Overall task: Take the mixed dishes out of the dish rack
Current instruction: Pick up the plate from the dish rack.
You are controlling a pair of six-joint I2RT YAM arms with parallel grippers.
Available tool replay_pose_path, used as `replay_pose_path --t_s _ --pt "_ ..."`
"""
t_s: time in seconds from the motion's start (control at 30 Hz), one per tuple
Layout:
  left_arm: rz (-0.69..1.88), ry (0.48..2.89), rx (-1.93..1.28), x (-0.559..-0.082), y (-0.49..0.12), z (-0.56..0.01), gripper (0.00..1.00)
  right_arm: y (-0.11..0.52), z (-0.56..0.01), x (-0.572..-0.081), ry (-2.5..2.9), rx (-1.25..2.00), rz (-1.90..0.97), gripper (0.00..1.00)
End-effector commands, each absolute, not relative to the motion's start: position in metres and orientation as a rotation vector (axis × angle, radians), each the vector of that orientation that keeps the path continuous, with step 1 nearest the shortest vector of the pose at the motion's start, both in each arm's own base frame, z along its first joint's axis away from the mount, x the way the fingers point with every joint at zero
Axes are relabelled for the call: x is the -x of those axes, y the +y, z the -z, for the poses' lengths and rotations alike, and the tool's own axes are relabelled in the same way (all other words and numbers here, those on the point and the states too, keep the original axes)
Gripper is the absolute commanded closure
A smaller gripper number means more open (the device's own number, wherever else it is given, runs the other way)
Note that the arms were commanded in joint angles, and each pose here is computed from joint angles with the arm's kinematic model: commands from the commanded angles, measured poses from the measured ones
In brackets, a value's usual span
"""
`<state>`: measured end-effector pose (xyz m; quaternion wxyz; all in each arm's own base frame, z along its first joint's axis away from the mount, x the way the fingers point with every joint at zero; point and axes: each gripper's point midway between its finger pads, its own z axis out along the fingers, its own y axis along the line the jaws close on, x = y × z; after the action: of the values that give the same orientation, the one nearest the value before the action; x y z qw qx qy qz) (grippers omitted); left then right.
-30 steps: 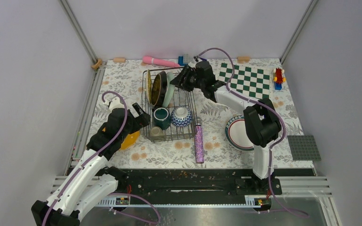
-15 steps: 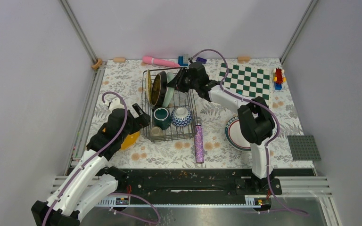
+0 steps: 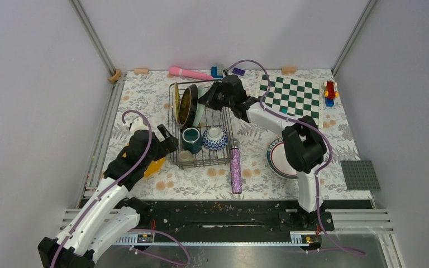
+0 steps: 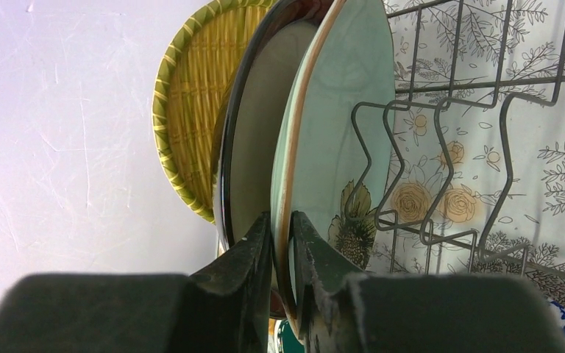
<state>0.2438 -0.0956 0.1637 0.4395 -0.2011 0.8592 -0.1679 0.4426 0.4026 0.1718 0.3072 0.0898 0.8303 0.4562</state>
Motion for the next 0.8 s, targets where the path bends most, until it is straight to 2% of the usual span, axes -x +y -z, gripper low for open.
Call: replay_pose_path --t_s 0.0,0.5,0.77 --pt "0.416 2.097 0.523 -0.250 -0.094 -0.169 0.01 0.398 -0.248 -0.438 2.019 -0.257 -1.289 1.00" --pt "0.421 2.094 0.532 -0.247 -0.093 -0.175 0.01 0.375 -0.331 -0.432 1.784 -0.140 -1.286 1.00" --pt "0.428 2.093 0.542 -0.245 -0.092 -0.173 0.01 0.346 -0.379 -0.405 1.665 -0.035 -1.243 1.00"
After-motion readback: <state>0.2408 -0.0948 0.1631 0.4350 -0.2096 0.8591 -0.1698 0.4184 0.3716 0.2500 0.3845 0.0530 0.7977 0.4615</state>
